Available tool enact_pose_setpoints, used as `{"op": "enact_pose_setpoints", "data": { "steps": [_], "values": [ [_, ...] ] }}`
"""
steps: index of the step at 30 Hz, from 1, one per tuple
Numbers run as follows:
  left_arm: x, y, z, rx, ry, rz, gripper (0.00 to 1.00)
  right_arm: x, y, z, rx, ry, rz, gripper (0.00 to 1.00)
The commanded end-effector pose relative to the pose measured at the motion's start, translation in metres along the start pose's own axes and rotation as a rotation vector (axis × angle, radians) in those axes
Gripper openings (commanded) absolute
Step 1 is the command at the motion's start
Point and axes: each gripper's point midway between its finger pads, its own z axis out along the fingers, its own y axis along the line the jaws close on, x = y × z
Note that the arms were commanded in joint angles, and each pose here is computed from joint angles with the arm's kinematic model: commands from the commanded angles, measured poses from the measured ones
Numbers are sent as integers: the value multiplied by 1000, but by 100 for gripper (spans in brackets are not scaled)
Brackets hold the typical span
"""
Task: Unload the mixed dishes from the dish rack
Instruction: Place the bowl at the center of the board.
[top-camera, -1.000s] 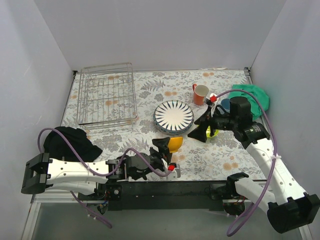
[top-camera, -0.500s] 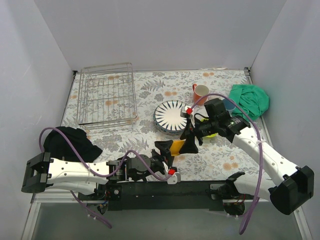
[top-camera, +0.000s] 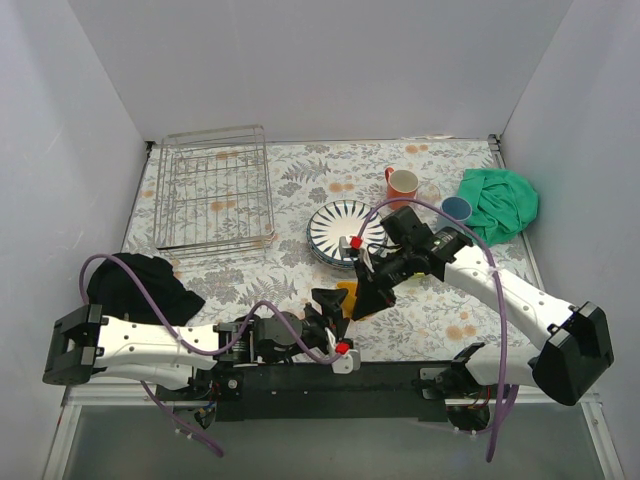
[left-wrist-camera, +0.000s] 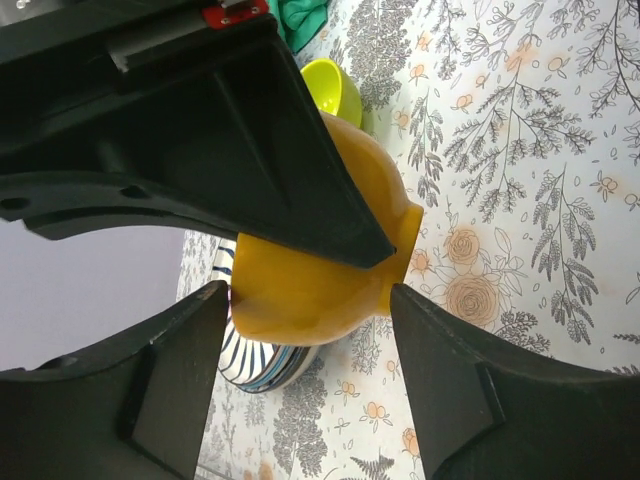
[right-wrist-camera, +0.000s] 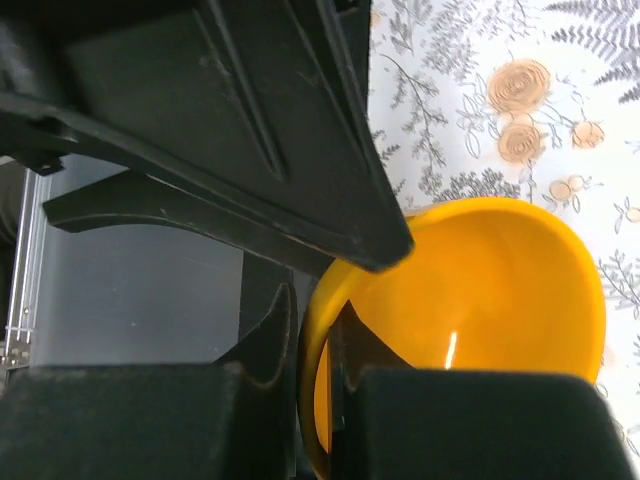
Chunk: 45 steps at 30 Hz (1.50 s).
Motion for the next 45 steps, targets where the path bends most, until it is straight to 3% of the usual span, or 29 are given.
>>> {"op": "enact_pose_setpoints", "data": {
  "steps": [1,5,6,9,12,14,18,21,25,26,34,40,45],
  "values": [
    [-4,6,-2,-47,-29,-51,53,-10,-8,-9,53,-2,-67,1],
    [0,14,-4,-106,-15,-72,67,-10,-12,-13,104,8,-77,1],
    [1,17,-4,-123,-14,-79,76,-11,-14,-15,129,9,-74,1],
    [5,24,-3,-168,9,-107,90,-11,-30,-24,250,34,-60,1],
    [14,42,-3,-232,25,-211,98,-18,-59,-49,504,36,-23,1],
    [17,57,-4,-284,20,-328,98,-21,-73,-63,626,27,4,1],
    [44,123,-16,-467,19,-629,98,-16,-115,-108,992,11,118,1],
    [80,159,-28,-610,78,-853,98,-4,-141,-136,1202,-4,207,1],
    [156,204,-67,-881,155,-1236,98,16,-173,-159,1373,-29,303,1],
    [186,216,-94,-1007,173,-1304,98,24,-182,-162,1396,-31,340,1],
    [194,219,-115,-1103,193,-1270,98,52,-210,-151,1386,-38,437,6],
    [194,219,-116,-1105,192,-1264,98,58,-217,-142,1362,-42,471,25],
    [194,219,-117,-1108,194,-1259,98,55,-214,-140,1343,-65,479,34]
  ]
}}
